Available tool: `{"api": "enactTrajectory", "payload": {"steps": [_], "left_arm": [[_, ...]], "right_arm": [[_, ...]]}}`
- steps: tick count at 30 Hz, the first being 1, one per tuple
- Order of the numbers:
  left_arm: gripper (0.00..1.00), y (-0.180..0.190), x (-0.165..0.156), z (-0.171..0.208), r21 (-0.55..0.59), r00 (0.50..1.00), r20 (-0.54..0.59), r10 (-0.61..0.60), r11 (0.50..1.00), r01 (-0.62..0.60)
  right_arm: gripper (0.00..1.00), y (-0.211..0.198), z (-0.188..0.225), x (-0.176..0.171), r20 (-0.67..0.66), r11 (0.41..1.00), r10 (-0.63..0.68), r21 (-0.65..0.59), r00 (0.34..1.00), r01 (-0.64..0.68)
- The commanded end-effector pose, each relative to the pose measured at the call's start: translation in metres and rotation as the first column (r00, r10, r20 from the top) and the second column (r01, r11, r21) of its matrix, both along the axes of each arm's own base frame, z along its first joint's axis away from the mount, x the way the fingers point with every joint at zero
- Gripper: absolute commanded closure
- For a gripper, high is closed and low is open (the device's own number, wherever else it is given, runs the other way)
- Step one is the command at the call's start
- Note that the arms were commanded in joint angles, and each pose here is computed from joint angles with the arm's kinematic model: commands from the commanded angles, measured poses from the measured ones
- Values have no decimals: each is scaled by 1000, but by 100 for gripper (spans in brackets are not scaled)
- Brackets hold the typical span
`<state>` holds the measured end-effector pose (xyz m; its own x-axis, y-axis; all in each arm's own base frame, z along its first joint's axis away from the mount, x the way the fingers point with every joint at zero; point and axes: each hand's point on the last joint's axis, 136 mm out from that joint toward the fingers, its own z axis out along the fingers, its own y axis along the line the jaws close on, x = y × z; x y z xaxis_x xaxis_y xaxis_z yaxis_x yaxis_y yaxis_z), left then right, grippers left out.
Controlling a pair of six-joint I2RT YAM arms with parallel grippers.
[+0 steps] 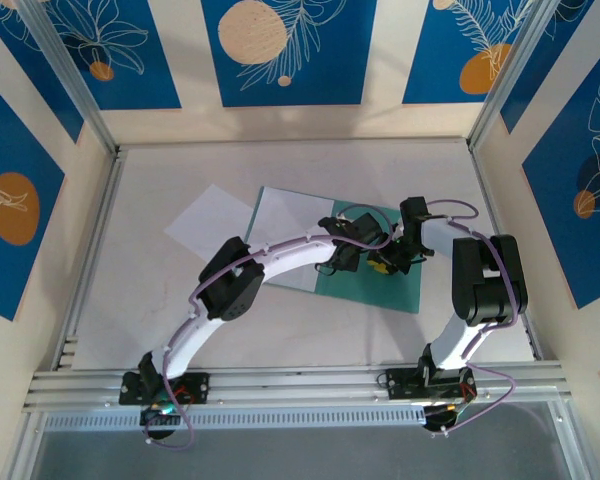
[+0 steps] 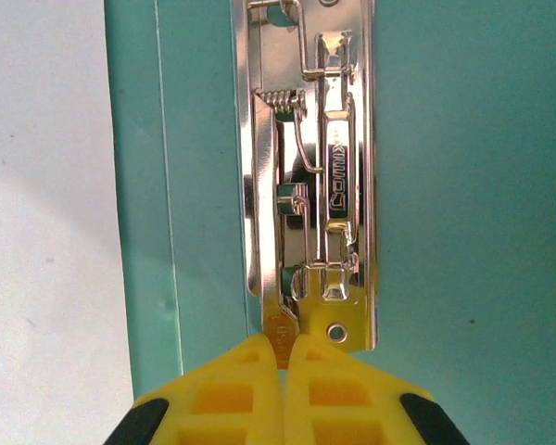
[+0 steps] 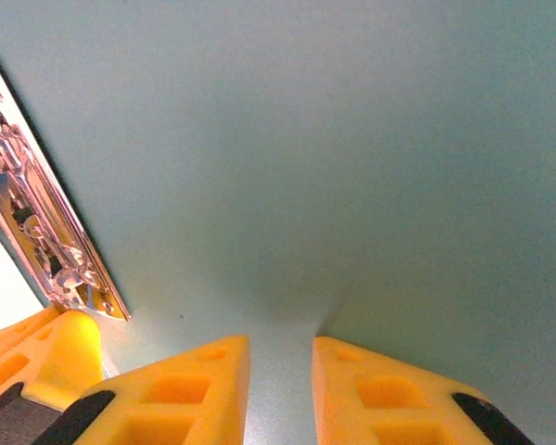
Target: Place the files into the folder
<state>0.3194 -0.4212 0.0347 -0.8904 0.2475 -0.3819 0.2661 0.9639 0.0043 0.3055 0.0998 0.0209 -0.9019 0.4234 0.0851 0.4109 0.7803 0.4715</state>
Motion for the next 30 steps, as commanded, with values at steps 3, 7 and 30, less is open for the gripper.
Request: {"api": "enactTrajectory", "payload": {"steps": [3,7,30], "left_arm": [[100,-8,-22,3,-41,994,-105,-16,999,12],[100,-8,-28,-9,-48,986,-164,-18,999,10],[100,24,-11,-24,-29,976,-204,73,996,-81]], "right_arm": [[74,4,5,6,7,1000,12,8,1000,-12],[74,5,6,8,12,1000,14,8,1000,-14],[69,-30,42,-13,42,998,-62,12,997,62]]}}
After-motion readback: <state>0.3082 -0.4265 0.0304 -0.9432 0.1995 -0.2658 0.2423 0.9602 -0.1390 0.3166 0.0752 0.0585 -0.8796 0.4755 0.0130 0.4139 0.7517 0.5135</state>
